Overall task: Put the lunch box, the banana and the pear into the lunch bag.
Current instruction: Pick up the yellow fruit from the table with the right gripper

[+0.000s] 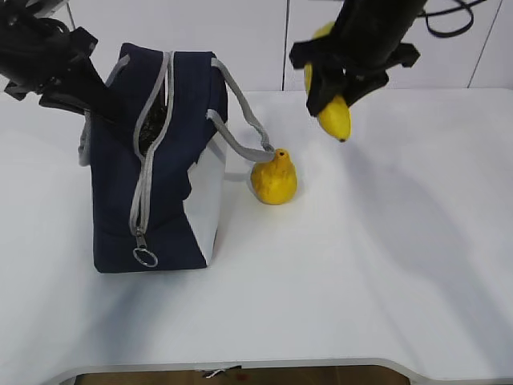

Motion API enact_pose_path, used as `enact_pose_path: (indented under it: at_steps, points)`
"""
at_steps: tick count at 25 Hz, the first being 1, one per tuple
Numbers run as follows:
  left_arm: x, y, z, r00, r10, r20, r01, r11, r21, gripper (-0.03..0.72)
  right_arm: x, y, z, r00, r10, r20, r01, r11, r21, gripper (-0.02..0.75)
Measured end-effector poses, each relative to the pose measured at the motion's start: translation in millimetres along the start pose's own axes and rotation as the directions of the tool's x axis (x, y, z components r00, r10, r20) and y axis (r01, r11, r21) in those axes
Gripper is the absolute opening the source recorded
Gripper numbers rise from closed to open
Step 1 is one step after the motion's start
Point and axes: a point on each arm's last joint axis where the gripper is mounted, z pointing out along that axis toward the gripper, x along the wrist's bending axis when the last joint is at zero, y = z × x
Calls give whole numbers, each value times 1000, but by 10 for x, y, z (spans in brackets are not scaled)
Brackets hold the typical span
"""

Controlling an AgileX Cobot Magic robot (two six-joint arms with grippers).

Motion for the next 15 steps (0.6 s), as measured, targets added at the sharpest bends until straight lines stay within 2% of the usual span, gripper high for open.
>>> enact_pose_path:
  at_steps: [1, 4, 7, 9, 12, 15]
  points:
    - [-9, 3, 0, 1000, -5, 10, 5, 1000, -3, 12, 54, -8, -134, 999, -21, -38, 20, 999, -28, 302]
    - [-51, 7, -1, 998, -24, 56, 25, 1000, -7, 12, 259, -20, -385, 970, -96, -221, 76, 992, -97, 302]
    - [-105, 13, -5, 992, -46, 116, 47, 999, -9, 12, 453, 0, -448, 886, -181, -426, 122, 979, -164, 302]
    - [-135, 10, -8, 988, -53, 148, 54, 999, -4, 12, 550, 25, -450, 821, -227, -524, 135, 969, -209, 302]
    - [-159, 16, -12, 983, -56, 175, 59, 998, -9, 12, 634, 71, -406, 733, -270, -625, 130, 957, -261, 302]
    - [-185, 27, -17, 977, -66, 204, 71, 997, -17, 12, 649, 117, -253, 689, -275, -671, 118, 956, -270, 302]
